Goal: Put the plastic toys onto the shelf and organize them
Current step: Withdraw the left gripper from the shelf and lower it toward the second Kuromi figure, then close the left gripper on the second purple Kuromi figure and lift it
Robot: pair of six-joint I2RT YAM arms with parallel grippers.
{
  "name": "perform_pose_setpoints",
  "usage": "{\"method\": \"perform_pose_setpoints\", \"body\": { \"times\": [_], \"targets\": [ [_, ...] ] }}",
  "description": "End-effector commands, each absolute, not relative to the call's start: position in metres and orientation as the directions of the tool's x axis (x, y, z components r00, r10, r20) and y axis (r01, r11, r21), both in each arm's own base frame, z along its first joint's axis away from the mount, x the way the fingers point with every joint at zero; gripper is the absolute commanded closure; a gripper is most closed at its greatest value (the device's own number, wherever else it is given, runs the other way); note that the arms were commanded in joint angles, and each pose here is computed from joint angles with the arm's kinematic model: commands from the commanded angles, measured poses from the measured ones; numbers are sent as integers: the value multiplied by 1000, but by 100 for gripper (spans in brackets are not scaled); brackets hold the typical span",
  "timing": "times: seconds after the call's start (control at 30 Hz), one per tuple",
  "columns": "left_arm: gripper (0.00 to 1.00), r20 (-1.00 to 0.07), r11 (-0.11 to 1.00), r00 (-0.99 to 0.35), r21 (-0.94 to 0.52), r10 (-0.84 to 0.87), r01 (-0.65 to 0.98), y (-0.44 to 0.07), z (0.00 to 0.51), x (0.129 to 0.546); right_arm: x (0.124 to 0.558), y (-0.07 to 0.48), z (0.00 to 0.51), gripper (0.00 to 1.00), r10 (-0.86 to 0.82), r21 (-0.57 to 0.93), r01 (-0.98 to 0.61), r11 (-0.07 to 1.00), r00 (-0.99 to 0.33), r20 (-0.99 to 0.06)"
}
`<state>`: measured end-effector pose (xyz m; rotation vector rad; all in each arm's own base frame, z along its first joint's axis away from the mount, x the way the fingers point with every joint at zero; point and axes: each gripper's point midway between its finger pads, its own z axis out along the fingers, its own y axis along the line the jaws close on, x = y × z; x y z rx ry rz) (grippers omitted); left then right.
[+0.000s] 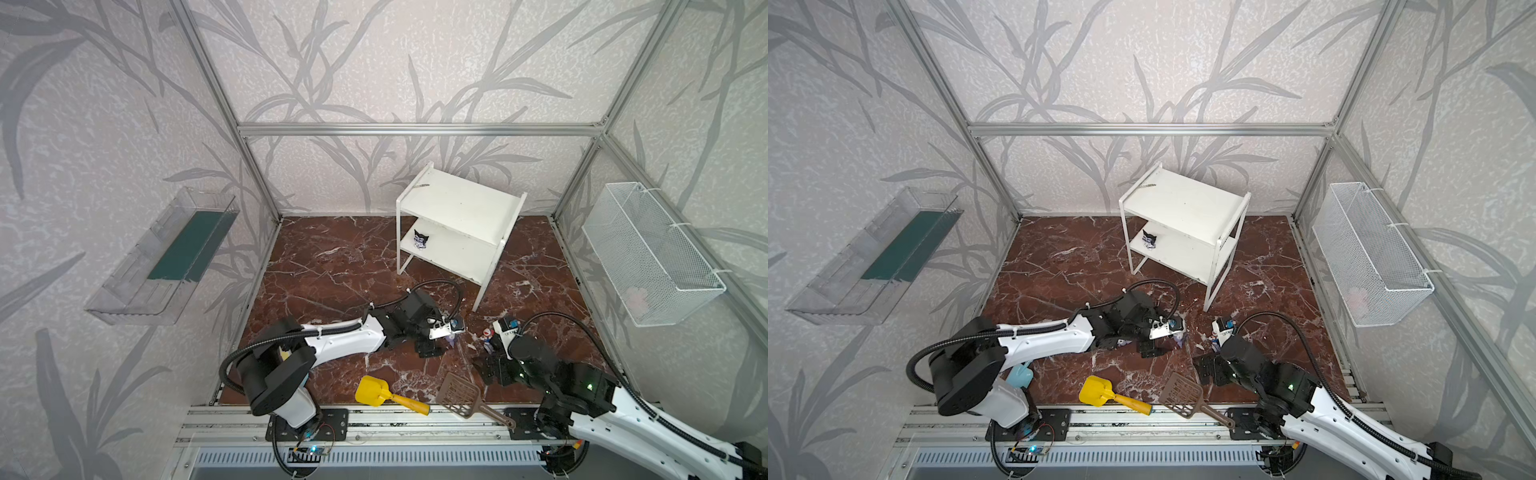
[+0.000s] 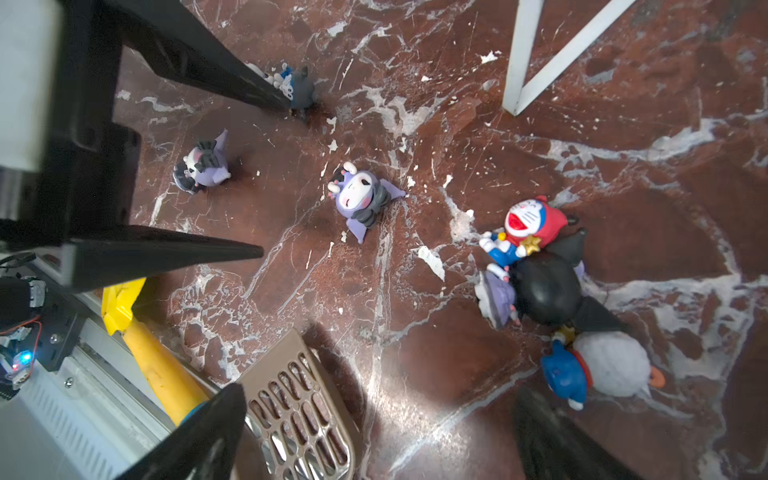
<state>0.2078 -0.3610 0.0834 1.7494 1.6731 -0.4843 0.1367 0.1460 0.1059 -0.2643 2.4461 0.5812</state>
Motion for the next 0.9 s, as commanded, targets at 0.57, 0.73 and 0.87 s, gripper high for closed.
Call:
{"method": "perform_pose_setpoints", "body": {
  "times": [0.57,0.73,0.87],
  "targets": [
    [25,-485,-207,306,248,819,946,-387,43,227,127,143,100,1,-28,388,-308,869,-812,-582],
    [35,-439,-234,310,219,843,947,-385,36,229,127,143,100,1,-28,391,-313,866,-810,-586],
    [39,-417,-248,309,195,855,949,-382,31,227,126,144,100,1,-29,393,-317,863,-808,-588]
  ]
}}
